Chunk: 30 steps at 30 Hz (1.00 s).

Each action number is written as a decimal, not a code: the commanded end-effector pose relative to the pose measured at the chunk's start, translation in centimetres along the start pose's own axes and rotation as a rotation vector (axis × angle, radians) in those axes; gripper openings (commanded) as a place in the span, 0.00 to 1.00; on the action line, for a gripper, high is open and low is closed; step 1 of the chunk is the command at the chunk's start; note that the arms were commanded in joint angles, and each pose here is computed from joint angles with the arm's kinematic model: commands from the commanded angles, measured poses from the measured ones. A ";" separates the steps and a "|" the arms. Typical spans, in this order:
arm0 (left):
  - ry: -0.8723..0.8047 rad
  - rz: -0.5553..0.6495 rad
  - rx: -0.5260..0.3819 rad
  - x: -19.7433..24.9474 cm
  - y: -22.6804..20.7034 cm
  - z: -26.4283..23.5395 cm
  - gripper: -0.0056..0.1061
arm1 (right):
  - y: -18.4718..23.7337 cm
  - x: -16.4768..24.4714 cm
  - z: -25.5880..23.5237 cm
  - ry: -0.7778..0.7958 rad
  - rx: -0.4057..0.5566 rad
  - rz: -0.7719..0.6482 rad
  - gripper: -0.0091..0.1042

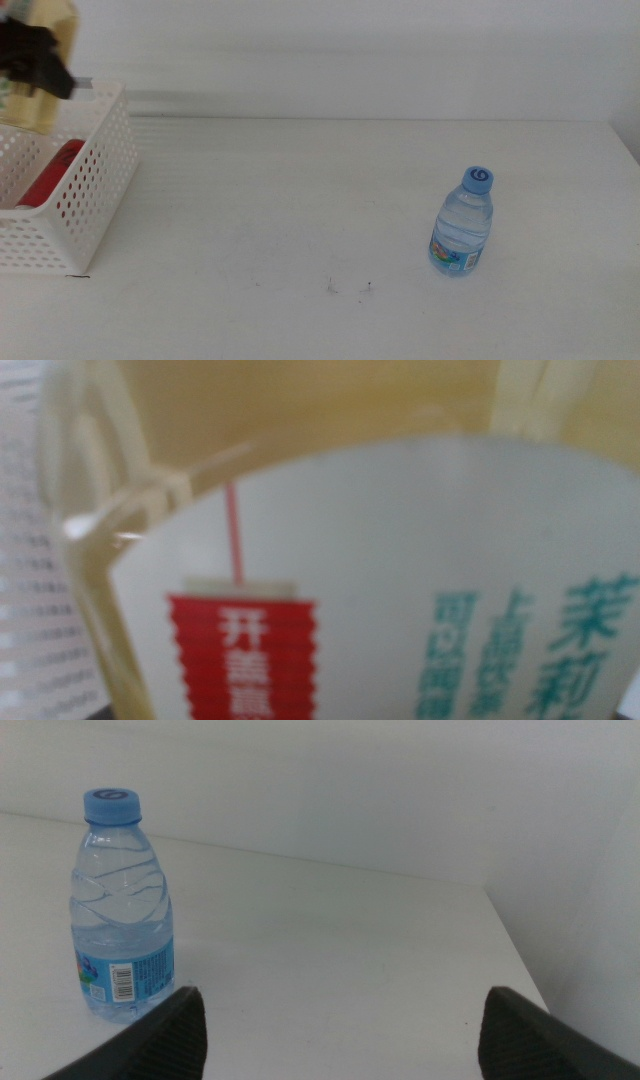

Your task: Use arms to grab the bottles and put them into the dustbin to the left of the table.

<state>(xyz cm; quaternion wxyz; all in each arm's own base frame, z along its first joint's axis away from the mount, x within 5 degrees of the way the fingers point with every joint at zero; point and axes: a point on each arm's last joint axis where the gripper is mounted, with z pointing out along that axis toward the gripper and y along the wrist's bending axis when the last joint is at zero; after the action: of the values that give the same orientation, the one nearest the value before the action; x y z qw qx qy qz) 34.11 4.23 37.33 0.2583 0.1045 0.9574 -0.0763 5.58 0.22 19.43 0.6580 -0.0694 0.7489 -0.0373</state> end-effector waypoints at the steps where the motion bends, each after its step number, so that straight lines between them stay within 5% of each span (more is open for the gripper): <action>1: -0.048 -0.047 -0.004 -1.1 2.4 0.1 0.03 | 0.0 0.0 0.0 -0.009 0.009 -0.015 0.86; 10: 0.100 -0.206 -0.029 1.1 8.9 5.5 0.03 | 0.0 0.0 0.0 -0.009 0.009 -0.015 0.86; 22: 0.271 -0.188 -0.039 3.3 10.5 10.3 0.04 | 0.0 0.0 0.0 -0.009 0.009 -0.015 0.86; 26: 0.303 -0.193 -0.037 3.7 10.9 11.4 0.15 | 0.0 0.0 0.0 -0.009 0.009 -0.015 0.86; 30: 0.323 -0.189 -0.039 4.0 11.2 12.0 0.42 | 0.0 0.0 0.0 -0.009 0.009 -0.015 0.86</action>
<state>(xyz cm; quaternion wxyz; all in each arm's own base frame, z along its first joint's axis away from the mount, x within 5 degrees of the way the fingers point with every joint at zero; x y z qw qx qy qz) 39.03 13.29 23.25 0.0750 0.0202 0.9946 -0.0687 5.58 0.22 19.43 0.6580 -0.0694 0.7489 -0.0373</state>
